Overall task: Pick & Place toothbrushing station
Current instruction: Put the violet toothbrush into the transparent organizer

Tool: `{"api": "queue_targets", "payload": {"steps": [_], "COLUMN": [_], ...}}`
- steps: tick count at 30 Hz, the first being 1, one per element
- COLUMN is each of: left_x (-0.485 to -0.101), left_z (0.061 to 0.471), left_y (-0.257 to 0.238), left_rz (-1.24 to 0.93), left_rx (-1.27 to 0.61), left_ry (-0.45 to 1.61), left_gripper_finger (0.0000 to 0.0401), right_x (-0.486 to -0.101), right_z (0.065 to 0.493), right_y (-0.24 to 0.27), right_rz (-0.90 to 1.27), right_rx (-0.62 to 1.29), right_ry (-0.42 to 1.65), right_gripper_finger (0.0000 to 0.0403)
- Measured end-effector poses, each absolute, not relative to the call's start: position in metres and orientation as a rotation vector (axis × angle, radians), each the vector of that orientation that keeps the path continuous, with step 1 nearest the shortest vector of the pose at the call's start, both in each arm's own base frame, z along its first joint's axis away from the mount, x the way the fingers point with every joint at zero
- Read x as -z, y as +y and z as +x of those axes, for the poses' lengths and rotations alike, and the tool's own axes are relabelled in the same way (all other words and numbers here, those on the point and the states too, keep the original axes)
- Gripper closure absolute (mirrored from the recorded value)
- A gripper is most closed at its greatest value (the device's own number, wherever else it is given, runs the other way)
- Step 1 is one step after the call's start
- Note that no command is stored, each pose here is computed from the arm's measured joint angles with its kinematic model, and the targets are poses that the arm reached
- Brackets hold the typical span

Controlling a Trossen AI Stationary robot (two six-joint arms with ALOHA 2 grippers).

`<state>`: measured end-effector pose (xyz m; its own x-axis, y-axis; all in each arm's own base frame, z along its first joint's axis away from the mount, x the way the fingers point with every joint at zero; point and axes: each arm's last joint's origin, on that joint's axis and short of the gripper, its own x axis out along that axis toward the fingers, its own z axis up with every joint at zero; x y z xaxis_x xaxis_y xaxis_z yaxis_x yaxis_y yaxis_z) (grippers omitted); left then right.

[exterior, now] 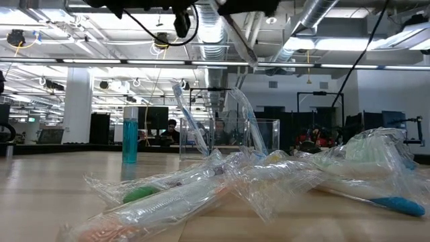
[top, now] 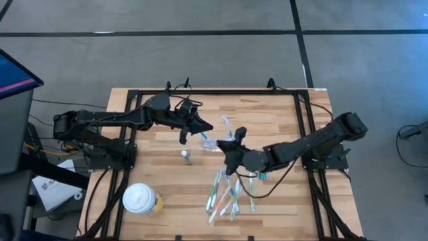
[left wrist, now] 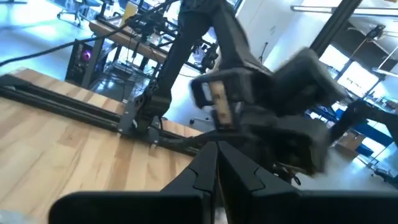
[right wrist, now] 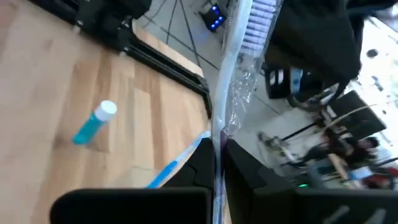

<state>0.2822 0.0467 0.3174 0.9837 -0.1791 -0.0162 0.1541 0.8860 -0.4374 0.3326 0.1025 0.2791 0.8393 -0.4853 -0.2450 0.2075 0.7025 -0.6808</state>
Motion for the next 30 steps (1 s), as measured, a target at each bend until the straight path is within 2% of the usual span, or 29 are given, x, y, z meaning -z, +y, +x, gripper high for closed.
{"api": "queue_targets", "payload": {"steps": [17, 30], "left_x": [-0.302, -0.285], "left_z": [0.252, 0.252], "left_y": [0.041, 0.026], "left_rz": [-0.450, -0.258], "left_rx": [0.151, 0.205], "left_ry": [0.062, 0.090], "left_gripper_finger": [0.0394, 0.0394], "right_x": [-0.265, -0.237], "right_z": [0.278, 0.261], "right_y": [0.062, 0.031], "right_rz": [-0.327, -0.100], "right_rx": [0.348, 0.295], "right_ry": [0.147, 0.017], "right_gripper_finger": [0.0397, 0.0398]}}
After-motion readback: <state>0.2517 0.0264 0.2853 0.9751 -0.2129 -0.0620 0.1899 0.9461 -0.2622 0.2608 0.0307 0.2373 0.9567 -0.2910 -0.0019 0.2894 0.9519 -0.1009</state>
